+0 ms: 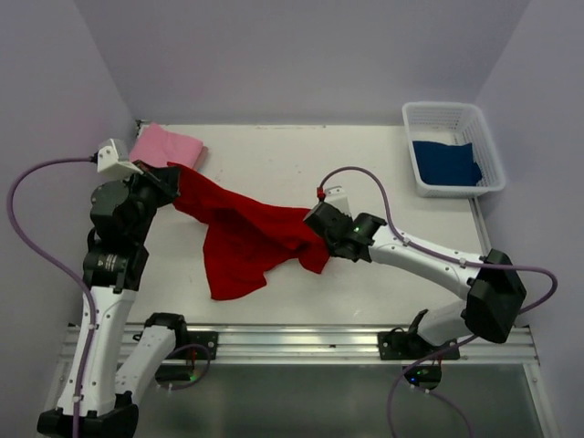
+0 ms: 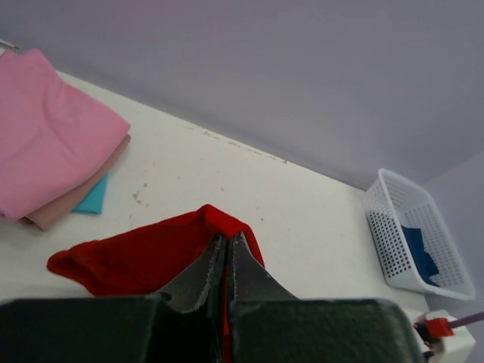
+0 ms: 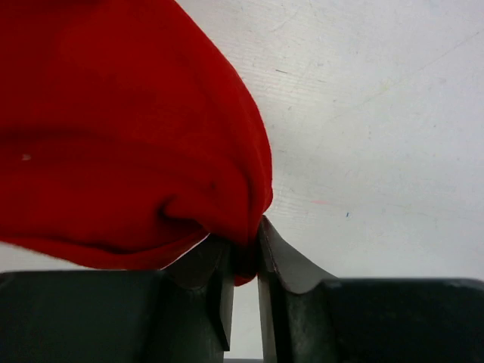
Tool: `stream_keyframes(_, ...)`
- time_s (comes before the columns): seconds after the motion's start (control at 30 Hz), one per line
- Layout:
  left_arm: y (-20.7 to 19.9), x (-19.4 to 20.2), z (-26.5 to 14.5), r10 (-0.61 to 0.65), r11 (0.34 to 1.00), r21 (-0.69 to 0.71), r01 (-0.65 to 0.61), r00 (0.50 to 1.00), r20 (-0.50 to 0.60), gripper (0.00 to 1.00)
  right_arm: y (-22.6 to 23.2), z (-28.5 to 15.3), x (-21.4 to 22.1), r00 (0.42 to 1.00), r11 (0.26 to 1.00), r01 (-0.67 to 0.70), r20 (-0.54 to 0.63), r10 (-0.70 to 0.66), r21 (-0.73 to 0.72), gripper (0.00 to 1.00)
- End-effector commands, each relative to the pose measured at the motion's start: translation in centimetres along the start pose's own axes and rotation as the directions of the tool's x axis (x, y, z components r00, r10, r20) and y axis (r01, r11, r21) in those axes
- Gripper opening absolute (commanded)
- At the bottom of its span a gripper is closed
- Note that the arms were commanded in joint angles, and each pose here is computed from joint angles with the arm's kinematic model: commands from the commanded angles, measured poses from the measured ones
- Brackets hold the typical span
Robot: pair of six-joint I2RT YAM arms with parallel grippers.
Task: Fold and stack the t-shirts
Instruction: Flatten out the tshirt
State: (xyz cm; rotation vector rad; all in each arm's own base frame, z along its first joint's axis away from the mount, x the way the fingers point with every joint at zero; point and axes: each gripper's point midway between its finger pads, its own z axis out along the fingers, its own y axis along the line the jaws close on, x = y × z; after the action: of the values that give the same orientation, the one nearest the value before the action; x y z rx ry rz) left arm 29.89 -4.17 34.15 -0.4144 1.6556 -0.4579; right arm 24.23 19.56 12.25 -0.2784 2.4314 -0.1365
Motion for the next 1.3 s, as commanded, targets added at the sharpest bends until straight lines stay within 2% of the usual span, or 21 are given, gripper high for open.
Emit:
stream_keyframes(0.0, -0.3, -0.5, -2.3, 0.029, 0.999, -0.023, -0.030, 0.998, -0.053, 0.00, 0.1, 1.0, -0.3, 0.999, 0.999, -0.052, 0.007, 0.052, 0.015, 0.23)
stream_keyframes(0.03, -0.7, -1.1, -2.8, 0.026, 1.000, -0.014, -0.026, 0.999, -0.040, 0.00, 0.1, 1.3, -0.2, 0.999, 0.998, -0.055, 0.002, 0.055, 0.023, 0.39)
stream_keyframes(0.07, -1.5, -2.4, -3.4, 0.024, 1.000, 0.004, -0.024, 1.000, -0.012, 0.00, 0.2, 1.7, -0.2, 0.998, 0.998, -0.056, -0.003, 0.056, 0.027, 0.68)
stream_keyframes(0.17, -2.6, -4.4, -4.9, 0.019, 1.000, 0.023, -0.019, 0.999, 0.034, 0.00, -0.4, 3.5, 0.1, 0.997, 0.996, -0.074, -0.032, 0.076, 0.055, 0.98)
stream_keyframes(0.2, -2.8, -4.8, -5.2, 0.020, 0.999, 0.026, -0.021, 0.999, 0.047, 0.00, -0.5, 3.8, 0.2, 0.996, 0.995, -0.078, -0.038, 0.080, 0.060, 0.99)
stream_keyframes(0.33, -3.2, -6.1, -5.5, 0.028, 0.999, 0.019, -0.029, 0.997, 0.072, 0.00, 0.6, 4.2, 0.5, 0.993, 0.995, -0.097, -0.067, 0.097, 0.003, 0.99)
stream_keyframes(0.43, -3.0, -5.7, -4.9, 0.027, 1.000, 0.013, -0.028, 0.998, 0.053, 0.00, 3.2, 3.2, 1.0, 0.988, 0.974, -0.143, -0.087, 0.129, -0.173, 0.92)
stream_keyframes(0.47, -3.0, -5.5, -4.7, 0.026, 1.000, 0.016, -0.027, 0.999, 0.047, 0.00, 4.8, 2.9, 0.5, 0.985, 0.951, -0.170, -0.070, 0.157, -0.258, 0.86)
stream_keyframes(0.5, -3.1, -5.5, -4.5, 0.020, 1.000, 0.023, -0.021, 0.999, 0.050, 0.00, 6.1, 2.3, 2.2, 0.982, 0.921, -0.176, -0.127, 0.140, -0.347, 0.84)
stream_keyframes(0.6, -3.1, -5.1, -4.0, 0.015, 0.999, 0.030, -0.016, 0.999, 0.039, 0.00, 7.6, 1.2, 2.4, 0.977, 0.864, -0.209, -0.127, 0.169, -0.458, 0.73)
stream_keyframes(0.73, -3.0, -4.7, -3.3, 0.005, 1.000, 0.029, -0.006, 1.000, 0.031, 0.00, 8.6, 2.0, 2.4, 0.980, 0.856, -0.195, -0.129, 0.151, -0.479, 0.58)
stream_keyframes(0.77, -3.0, -4.7, -3.2, 0.005, 1.000, 0.029, -0.006, 1.000, 0.031, 0.00, 8.9, 2.7, 2.8, 0.982, 0.863, -0.182, -0.138, 0.132, -0.472, 0.51)
stream_keyframes(0.83, -3.3, -4.4, -3.2, 0.004, 0.999, 0.048, -0.005, 1.000, 0.019, 0.00, 9.4, 3.3, 2.2, 0.983, 0.866, -0.173, -0.134, 0.124, -0.470, 0.46)
stream_keyframes(0.87, -3.3, -4.4, -3.2, 0.002, 0.999, 0.047, -0.003, 1.000, 0.016, 0.00, 9.6, 4.1, 2.5, 0.983, 0.873, -0.165, -0.144, 0.110, -0.460, 0.40)
stream_keyframes(0.97, -3.2, -4.6, -3.5, 0.004, 0.999, 0.042, -0.004, 1.000, 0.023, 0.00, 9.2, 6.1, 2.9, 0.984, 0.910, -0.149, -0.151, 0.097, -0.386, 0.32)
stream_keyframes(1.13, -2.9, -5.7, -4.6, 0.024, 1.000, 0.008, -0.025, 0.998, 0.055, 0.00, 6.2, 8.1, 3.2, 0.981, 0.970, -0.154, -0.145, 0.127, -0.188, 0.32)
stream_keyframes(1.27, -2.7, -5.8, -4.8, 0.030, 1.000, -0.005, -0.030, 0.998, 0.063, 0.00, 5.6, 7.8, 3.2, 0.982, 0.973, -0.151, -0.136, 0.128, -0.175, 0.39)
